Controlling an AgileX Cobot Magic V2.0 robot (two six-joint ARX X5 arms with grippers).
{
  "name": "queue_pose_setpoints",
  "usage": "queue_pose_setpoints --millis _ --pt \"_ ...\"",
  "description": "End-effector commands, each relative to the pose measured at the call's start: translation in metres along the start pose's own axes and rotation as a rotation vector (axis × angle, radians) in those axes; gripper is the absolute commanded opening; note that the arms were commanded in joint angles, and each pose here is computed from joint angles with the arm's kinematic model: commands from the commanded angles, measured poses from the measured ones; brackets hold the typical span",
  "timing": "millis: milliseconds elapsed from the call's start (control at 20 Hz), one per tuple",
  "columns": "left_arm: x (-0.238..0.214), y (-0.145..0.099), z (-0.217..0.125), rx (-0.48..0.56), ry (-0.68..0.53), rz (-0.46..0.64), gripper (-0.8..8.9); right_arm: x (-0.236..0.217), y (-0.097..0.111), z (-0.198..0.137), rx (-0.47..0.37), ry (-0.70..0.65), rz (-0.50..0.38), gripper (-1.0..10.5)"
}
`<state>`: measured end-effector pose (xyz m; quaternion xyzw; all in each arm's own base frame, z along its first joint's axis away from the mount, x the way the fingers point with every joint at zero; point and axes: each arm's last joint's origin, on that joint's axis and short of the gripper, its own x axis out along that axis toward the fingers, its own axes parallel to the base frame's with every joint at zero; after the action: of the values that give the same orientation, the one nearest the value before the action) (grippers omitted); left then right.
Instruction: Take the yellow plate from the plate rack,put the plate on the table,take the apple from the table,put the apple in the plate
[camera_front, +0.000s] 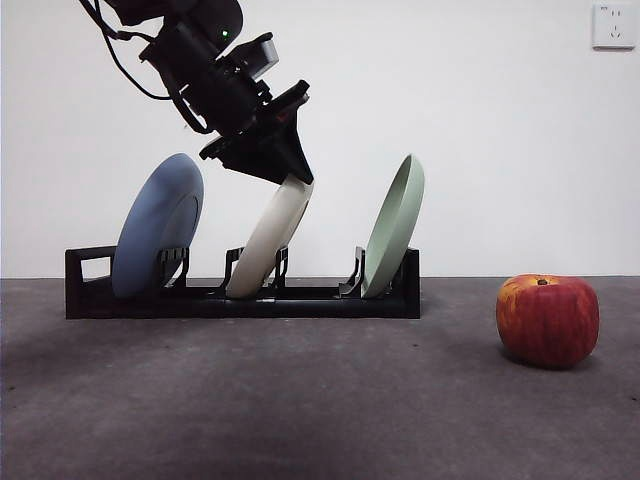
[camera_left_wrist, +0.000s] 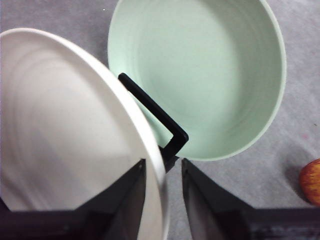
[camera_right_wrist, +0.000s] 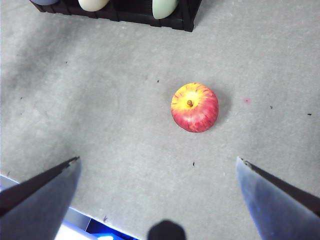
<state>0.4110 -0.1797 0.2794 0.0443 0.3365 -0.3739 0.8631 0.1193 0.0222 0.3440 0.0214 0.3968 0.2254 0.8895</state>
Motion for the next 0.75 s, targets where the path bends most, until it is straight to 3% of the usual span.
queue_pose_setpoints --millis 50,150,250,750 --pt "0.0056 0.0007 -0.0027 0.008 0.011 -0.01 1.17 -0.0011 0.0005 0.0009 -0.007 -0.007 0.003 5.4" --pt "0.0056 0.0007 -0.0029 0.007 0.013 -0.01 1.13 -0.0011 0.0005 0.0009 -0.006 -0.007 0.003 5.4" --pt "0.0056 0.0007 -0.0033 0.005 0.017 -0.011 -0.01 -0.0011 0.0005 0.0009 -0.006 -0.006 0.003 5.4" --pt "0.0012 -0.0007 -0.0039 -0.059 0.023 -0.119 -0.08 -0.0011 0.0005 0.0009 -0.007 -0.007 0.003 5.4"
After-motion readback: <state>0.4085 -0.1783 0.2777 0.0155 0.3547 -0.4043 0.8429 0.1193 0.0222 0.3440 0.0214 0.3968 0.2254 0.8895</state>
